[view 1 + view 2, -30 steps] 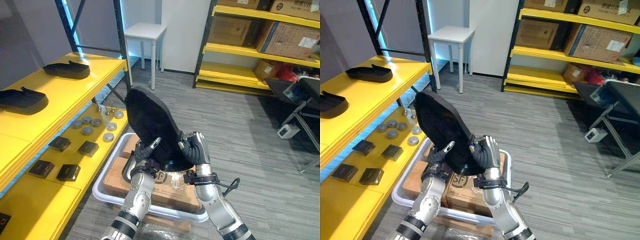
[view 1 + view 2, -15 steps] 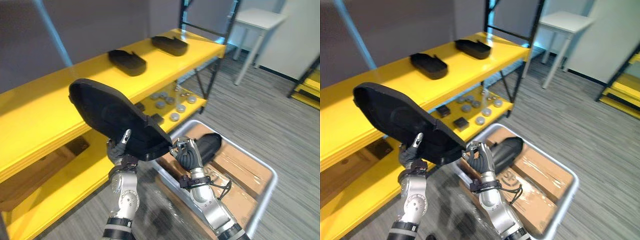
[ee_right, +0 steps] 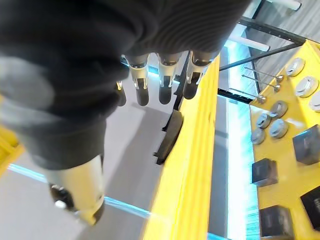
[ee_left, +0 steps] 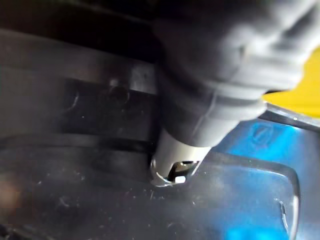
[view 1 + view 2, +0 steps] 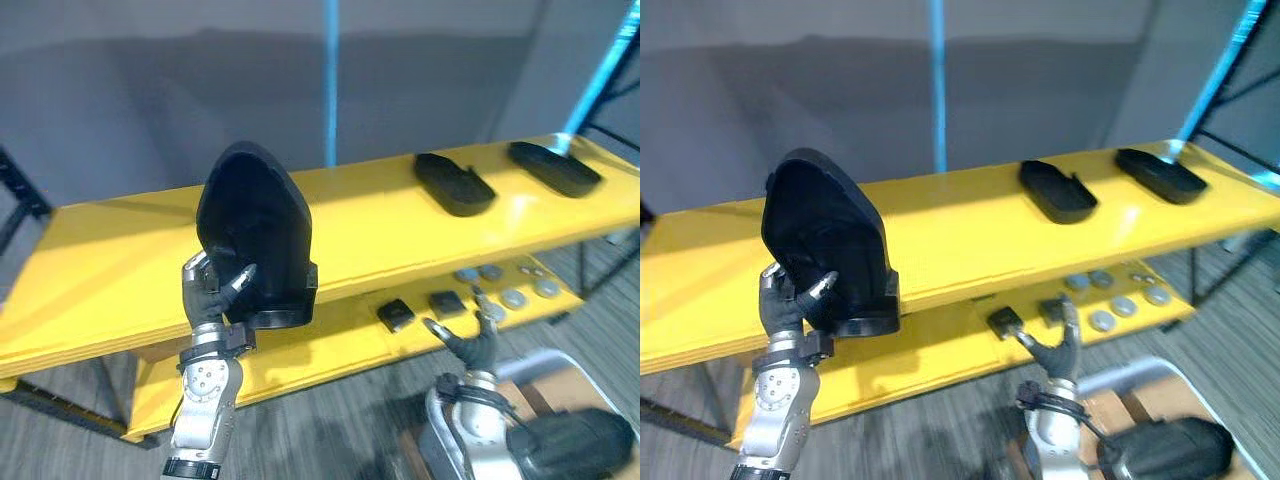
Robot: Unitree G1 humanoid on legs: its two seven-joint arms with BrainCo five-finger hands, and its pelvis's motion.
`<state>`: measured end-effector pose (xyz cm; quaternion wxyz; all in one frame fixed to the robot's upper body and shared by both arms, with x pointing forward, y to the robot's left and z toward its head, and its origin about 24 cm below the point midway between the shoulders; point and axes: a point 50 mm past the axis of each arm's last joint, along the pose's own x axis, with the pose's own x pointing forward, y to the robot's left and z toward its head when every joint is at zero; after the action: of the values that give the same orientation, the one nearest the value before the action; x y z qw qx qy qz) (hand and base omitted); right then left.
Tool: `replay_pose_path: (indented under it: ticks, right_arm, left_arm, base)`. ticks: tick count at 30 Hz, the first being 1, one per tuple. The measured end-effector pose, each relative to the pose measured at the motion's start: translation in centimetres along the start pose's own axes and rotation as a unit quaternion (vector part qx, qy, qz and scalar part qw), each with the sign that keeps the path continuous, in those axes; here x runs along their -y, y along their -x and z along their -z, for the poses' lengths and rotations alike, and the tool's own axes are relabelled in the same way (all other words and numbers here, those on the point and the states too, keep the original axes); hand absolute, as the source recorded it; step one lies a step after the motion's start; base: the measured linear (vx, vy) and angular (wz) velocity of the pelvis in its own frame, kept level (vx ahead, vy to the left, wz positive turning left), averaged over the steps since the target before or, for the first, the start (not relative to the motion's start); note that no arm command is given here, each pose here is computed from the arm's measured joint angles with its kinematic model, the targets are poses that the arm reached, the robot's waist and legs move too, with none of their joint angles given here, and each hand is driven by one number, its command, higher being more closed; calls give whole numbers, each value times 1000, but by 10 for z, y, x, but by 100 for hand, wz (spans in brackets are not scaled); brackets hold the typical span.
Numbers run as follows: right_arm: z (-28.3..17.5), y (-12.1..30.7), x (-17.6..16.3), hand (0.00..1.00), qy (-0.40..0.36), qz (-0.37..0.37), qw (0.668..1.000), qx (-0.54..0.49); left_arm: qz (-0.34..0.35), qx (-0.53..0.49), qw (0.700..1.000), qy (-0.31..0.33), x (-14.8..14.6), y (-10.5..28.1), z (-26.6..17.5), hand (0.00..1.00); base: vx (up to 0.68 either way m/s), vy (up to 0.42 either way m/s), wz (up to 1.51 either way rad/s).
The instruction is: Walk over and take plastic housings, then place them on the shelf
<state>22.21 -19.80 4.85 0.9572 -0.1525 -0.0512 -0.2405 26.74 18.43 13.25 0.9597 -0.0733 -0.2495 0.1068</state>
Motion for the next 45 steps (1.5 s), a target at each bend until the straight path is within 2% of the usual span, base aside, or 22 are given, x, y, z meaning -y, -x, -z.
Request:
replay_pose_path:
  ticks: [7,10,14,16,20,27,34,38,43,45]
  right_arm:
    - [10,22,12,0,22,-23,999,-22]
    - [16,35,20,0,32,-33,998,-41]
    - [9,47,29,0,13,-45,998,-34]
    - [9,50,30,0,9,-50,998,-31]
    - [10,60,24,0,0,-81,996,-42]
    - [7,74,1,0,-10,-162,986,-39]
    - [7,87,-25,0,-20,-225,973,-43]
    - [4,94,-35,0,-30,-250,967,-40]
    - [3,100,-42,0,-34,-273,961,-39]
    - [4,102,-43,0,-34,-276,960,-42]
  left_arm:
    - [-12,6,1000,0,-10,2,-4,100]
    - [-31,7,999,4,-15,-8,-4,100]
    - [-84,1,995,48,-18,-52,-3,100]
    - [-89,8,995,48,-19,-74,-11,100]
    - [-96,10,993,67,-14,-119,-28,100]
    - [-73,-44,995,58,7,-157,-28,100]
    - [-73,-72,994,32,12,-186,-44,100]
    - [-114,-127,985,3,0,-187,-31,100]
    - [-141,-102,982,-69,-11,-197,-51,100]
    - [-159,-105,979,-77,-16,-198,-52,100]
  base:
    - [221,-51,-10]
    - [54,24,11]
    - [5,24,6]
    - [-61,6,-20]
    - [-86,-2,-49]
    - [-68,-23,-28]
    - [-68,-19,0]
    - [-51,-3,2]
    - [-16,0,3]
    - [0,0,0]
